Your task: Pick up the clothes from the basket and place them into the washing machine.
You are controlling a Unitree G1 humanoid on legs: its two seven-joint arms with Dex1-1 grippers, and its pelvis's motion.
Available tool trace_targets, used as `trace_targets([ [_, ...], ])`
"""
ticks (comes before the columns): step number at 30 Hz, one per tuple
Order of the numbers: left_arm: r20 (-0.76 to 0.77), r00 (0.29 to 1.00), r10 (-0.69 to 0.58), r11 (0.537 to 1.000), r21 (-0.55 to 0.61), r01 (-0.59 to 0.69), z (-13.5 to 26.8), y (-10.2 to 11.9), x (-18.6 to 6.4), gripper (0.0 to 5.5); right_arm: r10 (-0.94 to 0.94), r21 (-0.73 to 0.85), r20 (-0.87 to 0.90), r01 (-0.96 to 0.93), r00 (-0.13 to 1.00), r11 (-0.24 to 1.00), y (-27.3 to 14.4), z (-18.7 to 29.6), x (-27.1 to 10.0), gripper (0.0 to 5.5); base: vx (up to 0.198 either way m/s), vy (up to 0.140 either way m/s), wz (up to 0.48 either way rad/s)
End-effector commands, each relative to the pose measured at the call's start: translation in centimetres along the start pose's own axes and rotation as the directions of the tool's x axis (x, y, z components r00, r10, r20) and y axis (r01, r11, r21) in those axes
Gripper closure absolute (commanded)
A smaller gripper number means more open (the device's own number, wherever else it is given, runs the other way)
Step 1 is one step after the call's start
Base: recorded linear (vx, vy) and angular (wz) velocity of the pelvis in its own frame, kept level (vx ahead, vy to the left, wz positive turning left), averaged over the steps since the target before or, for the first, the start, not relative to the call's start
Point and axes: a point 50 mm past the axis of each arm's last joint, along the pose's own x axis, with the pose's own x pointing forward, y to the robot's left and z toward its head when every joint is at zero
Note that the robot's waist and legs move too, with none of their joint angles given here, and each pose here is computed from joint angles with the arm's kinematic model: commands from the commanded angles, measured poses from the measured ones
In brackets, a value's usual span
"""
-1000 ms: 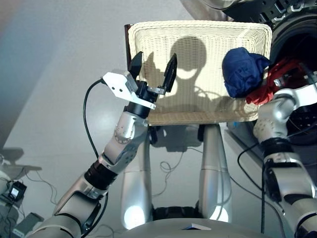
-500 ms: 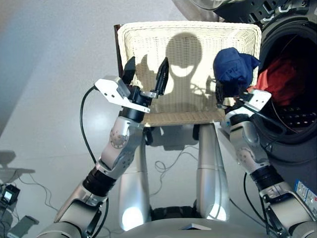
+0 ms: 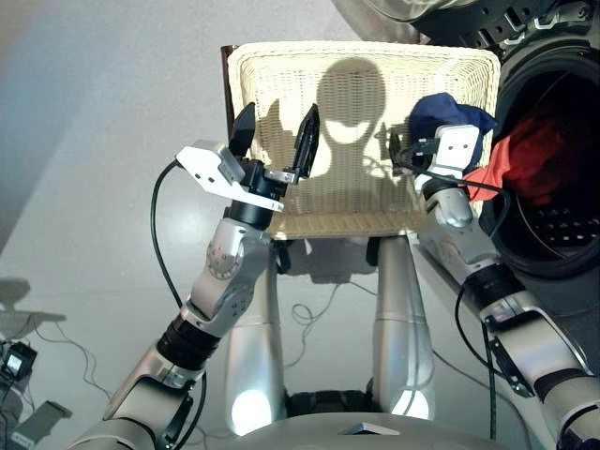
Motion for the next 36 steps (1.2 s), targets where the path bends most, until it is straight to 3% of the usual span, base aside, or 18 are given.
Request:
trace_targets([
  [1,0.160,0.979,-0.128,0.991,-0.019,0.133,2.9,-2.6,0.3,0.00,-0.094,0.030,0.034,0.093,0.995,0.995,-1.1,1.5,1.4,0.00,0.000,0.000,0.000],
  [14,0.132,0.979,-0.153,0.988,0.006,0.154,2.8,-2.8,0.4,0.00,-0.260,-0.219,-0.138,0.227,0.956,0.949,-6.5,0.4,2.9,0.00,0.000,0.000,0.000],
  [33,0.126,0.981,-0.148,0.989,0.002,0.148,2.8,-3.1,0.8,0.00,-0.256,-0.148,-0.259,0.223,0.931,0.963,-5.5,-1.3,2.8,0.00,0.000,0.000,0.000],
  [34,0.129,0.981,-0.148,0.989,0.005,0.149,2.8,-3.1,0.9,0.00,-0.249,-0.144,-0.263,0.217,0.932,0.965,-5.4,-1.4,2.7,5.50,0.000,0.000,0.000],
  [36,0.130,0.981,-0.143,0.990,0.006,0.144,2.8,-3.1,0.9,0.00,-0.241,-0.138,-0.263,0.211,0.934,0.968,-5.2,-1.5,2.7,5.50,0.000,0.000,0.000],
])
